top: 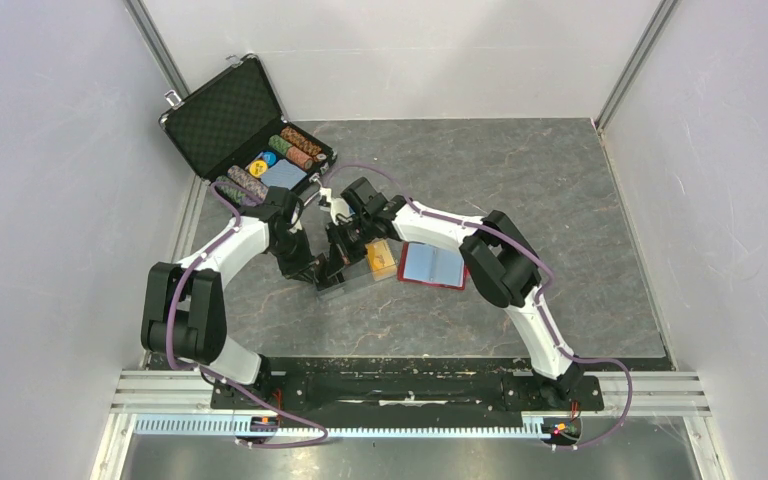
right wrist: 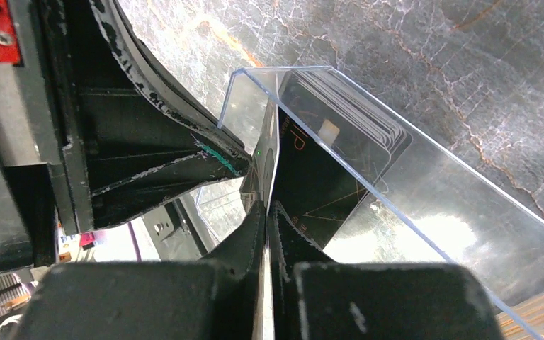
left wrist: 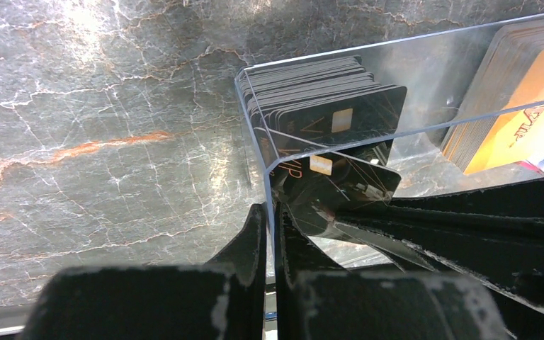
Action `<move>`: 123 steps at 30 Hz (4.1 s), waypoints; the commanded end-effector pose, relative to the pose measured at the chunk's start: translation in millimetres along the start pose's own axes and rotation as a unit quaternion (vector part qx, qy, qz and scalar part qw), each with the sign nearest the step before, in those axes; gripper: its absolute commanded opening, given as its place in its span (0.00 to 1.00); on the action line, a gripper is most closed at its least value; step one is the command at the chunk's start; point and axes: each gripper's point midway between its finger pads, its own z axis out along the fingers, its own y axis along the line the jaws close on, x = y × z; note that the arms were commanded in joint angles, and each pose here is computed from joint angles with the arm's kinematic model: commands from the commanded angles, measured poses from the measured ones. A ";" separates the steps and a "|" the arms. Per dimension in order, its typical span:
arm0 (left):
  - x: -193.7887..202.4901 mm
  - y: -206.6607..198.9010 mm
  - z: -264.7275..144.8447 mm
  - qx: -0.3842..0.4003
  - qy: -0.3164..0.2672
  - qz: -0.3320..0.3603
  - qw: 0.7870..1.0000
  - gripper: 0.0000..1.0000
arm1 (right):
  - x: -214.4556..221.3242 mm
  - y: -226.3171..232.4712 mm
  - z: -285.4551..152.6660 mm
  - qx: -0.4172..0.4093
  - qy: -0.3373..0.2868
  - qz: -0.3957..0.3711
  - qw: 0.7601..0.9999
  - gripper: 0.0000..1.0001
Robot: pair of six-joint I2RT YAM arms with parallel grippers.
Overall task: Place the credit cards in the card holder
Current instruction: Pick up the credit card from the storage box, then move the storage box to the center of the board.
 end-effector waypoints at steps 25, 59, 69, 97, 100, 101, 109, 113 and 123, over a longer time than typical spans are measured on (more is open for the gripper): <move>-37.2 -39.3 -67.5 0.069 -0.153 0.063 0.984 0.44 | -52.6 20.1 -142.2 -0.042 -0.141 0.014 0.989 0.00; -0.1 -239.5 -149.7 0.568 -0.122 0.174 0.795 0.02 | -33.0 18.2 -260.1 -0.114 -0.269 0.089 0.952 0.60; 0.7 -240.9 -151.6 0.576 -0.115 0.169 0.791 0.02 | -31.8 49.3 -282.1 -0.215 -0.310 0.078 0.923 0.18; 9.4 -230.7 19.2 0.123 -0.025 0.269 0.955 0.15 | 68.7 -114.6 -253.0 0.083 -0.240 0.195 0.947 0.00; 5.5 -228.8 34.2 0.097 -0.016 0.269 0.958 0.09 | 76.2 -121.0 -247.5 0.087 -0.230 0.201 0.948 0.00; 5.1 -224.3 39.6 0.083 -0.011 0.271 0.959 0.07 | 78.6 -122.9 -245.3 0.088 -0.227 0.203 0.948 0.00; -0.4 -181.6 57.4 -0.001 0.000 0.265 0.964 0.02 | 83.9 -136.1 -237.0 0.099 -0.214 0.212 0.948 0.00; -8.5 -156.8 56.4 -0.030 -0.007 0.244 0.969 0.02 | 84.0 -140.6 -235.1 0.101 -0.212 0.212 0.949 0.00; -17.1 -156.2 38.9 -0.002 -0.014 0.233 0.972 0.02 | 79.6 -144.5 -224.9 0.088 -0.207 0.213 0.951 0.00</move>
